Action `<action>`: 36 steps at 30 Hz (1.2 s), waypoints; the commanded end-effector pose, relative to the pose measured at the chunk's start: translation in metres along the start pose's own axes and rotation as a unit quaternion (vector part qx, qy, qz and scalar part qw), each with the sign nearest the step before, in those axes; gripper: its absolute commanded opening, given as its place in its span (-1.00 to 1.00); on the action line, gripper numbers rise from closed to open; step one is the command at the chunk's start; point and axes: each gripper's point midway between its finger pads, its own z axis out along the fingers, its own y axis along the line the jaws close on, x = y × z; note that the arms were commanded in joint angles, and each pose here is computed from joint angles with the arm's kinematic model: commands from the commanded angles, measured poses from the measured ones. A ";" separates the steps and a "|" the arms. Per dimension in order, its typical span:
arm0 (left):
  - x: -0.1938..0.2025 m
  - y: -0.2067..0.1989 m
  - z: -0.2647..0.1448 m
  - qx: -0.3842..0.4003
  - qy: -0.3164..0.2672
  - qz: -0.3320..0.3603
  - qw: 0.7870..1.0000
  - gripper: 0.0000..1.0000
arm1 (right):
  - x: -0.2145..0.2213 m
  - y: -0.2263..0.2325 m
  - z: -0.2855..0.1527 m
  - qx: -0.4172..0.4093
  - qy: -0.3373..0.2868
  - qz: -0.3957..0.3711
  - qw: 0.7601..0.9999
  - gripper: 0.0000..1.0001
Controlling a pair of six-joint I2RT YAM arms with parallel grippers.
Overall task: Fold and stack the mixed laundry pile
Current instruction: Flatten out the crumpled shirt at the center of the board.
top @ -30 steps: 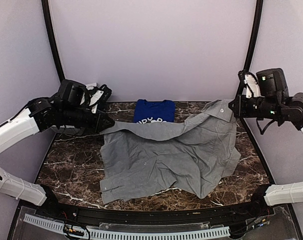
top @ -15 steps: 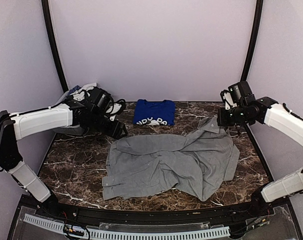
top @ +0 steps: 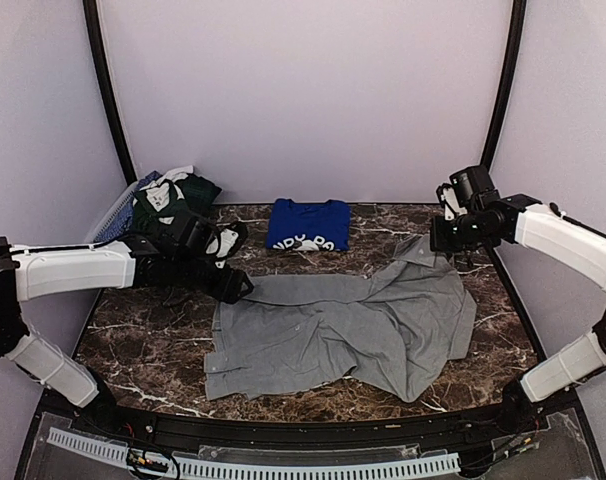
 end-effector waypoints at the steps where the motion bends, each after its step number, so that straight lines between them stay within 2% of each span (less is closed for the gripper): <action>1: -0.001 -0.003 0.012 0.014 -0.006 -0.112 0.994 0.29 | -0.012 0.005 0.002 -0.015 -0.017 0.004 1.000 -1.00; 6: 0.008 -0.013 0.020 0.053 -0.015 -0.205 0.977 0.58 | -0.013 0.006 0.002 -0.018 -0.019 0.001 1.000 -1.00; 9: 0.003 -0.012 0.019 0.057 -0.038 -0.233 0.970 0.60 | -0.013 0.006 0.001 -0.019 -0.021 0.001 1.000 -1.00; 24: 0.010 0.012 0.054 0.063 -0.042 -0.361 0.929 0.66 | -0.014 0.004 -0.002 -0.022 -0.026 0.001 0.999 -1.00; 29: 0.028 0.020 0.058 0.056 -0.052 -0.408 0.910 0.70 | -0.015 0.004 -0.001 -0.023 -0.025 0.001 0.999 -1.00; 36: 0.028 0.025 0.068 0.066 -0.077 -0.419 0.902 0.83 | -0.013 0.003 0.003 -0.023 -0.021 0.001 1.000 -1.00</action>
